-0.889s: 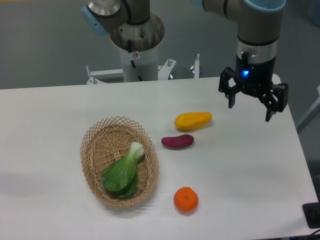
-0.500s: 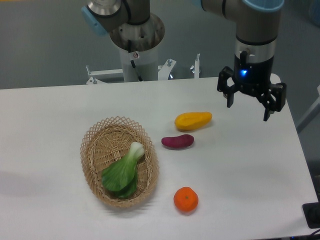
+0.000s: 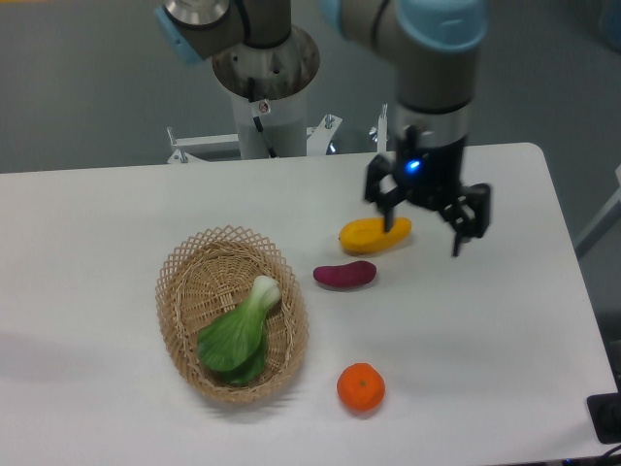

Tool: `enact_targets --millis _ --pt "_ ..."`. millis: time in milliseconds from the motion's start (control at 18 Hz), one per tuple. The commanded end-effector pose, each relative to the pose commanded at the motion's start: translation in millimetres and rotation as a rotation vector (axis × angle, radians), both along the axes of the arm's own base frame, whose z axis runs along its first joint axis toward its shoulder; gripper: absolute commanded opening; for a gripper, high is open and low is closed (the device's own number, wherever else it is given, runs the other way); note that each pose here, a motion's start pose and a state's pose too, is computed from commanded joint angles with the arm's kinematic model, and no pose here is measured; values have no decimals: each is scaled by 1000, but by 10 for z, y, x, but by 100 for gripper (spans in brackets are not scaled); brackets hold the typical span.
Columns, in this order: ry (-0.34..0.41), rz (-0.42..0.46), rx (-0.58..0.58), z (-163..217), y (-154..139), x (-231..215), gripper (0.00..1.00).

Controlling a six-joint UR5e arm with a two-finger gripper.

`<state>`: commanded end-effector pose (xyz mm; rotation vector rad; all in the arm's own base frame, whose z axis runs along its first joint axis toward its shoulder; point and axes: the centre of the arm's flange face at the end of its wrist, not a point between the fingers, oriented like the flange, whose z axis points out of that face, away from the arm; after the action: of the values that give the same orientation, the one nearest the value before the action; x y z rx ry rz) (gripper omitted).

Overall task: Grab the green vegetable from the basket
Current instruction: 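Move the open gripper over the basket and lower it onto the bok choy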

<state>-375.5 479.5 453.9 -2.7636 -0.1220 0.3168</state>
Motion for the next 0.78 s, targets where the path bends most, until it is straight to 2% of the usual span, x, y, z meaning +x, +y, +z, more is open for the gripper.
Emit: enact_targets --millis 111,222,444,778 --pt "-24 10 1 -62 204 249 100" --pt "-51 12 -10 -202 235 381 100" --pt "-101 -57 -70 -631 316 770 100" --pt "-173 -220 -195 -1364 441 1239 100"
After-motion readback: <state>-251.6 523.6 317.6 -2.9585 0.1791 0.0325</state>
